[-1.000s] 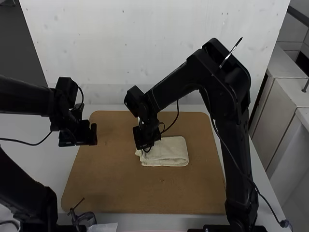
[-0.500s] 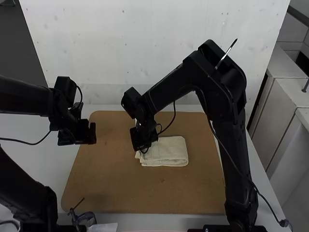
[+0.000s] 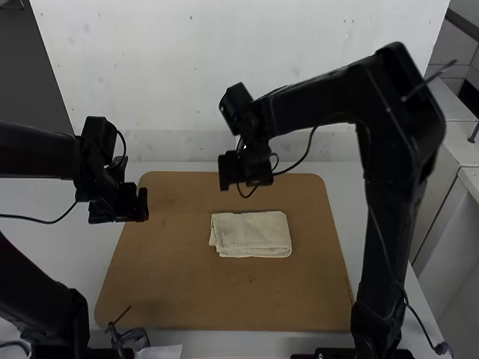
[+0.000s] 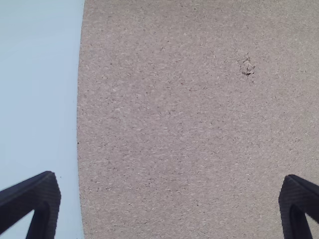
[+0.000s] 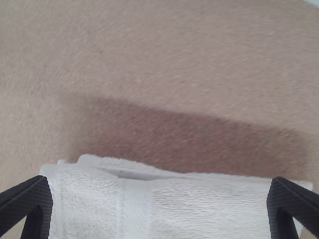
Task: Fold the towel.
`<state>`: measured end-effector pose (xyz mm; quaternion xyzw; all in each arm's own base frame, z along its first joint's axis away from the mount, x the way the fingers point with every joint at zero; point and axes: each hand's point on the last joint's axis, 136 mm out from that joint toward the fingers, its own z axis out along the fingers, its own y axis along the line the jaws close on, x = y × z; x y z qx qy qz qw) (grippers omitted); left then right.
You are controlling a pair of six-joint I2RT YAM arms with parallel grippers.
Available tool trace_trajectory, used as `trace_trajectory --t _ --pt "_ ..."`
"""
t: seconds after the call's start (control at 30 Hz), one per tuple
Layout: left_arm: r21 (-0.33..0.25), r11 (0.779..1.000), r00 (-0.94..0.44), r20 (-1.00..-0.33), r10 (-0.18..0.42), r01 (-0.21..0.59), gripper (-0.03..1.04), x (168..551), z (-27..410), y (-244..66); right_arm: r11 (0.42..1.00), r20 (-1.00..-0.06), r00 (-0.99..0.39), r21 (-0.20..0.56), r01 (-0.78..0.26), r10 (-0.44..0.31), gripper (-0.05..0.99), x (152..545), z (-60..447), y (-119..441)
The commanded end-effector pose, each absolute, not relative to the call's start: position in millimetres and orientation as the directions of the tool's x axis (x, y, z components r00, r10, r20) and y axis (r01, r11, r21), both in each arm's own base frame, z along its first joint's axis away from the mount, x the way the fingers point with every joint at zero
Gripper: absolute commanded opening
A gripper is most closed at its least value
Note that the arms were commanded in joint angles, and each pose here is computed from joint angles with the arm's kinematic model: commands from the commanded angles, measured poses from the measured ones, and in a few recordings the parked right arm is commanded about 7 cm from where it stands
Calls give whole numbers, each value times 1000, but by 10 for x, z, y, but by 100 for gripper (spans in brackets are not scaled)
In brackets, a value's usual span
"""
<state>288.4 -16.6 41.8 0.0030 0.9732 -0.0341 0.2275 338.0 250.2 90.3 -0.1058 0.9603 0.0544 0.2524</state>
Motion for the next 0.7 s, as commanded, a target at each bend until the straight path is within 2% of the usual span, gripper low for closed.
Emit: trace_trajectory --t 0.0,0.2,0.37,0.67 --pt "-76 996 -885 -466 -4 35 98 2860 476 -176 984 -522 -842 28 -178 -138 93 3388 1033 2027" --pt "-77 996 -878 -478 -9 32 98 2836 505 -171 999 -549 -834 -8 -54 -49 96 3326 947 1099" --pt "-80 996 -851 -525 -21 25 98 2837 664 -158 999 -610 -792 -10 37 23 96 3153 907 454" --pt "-96 995 -757 -651 -54 12 98 2745 1168 -176 998 -814 -579 20 52 46 96 2597 1304 133"
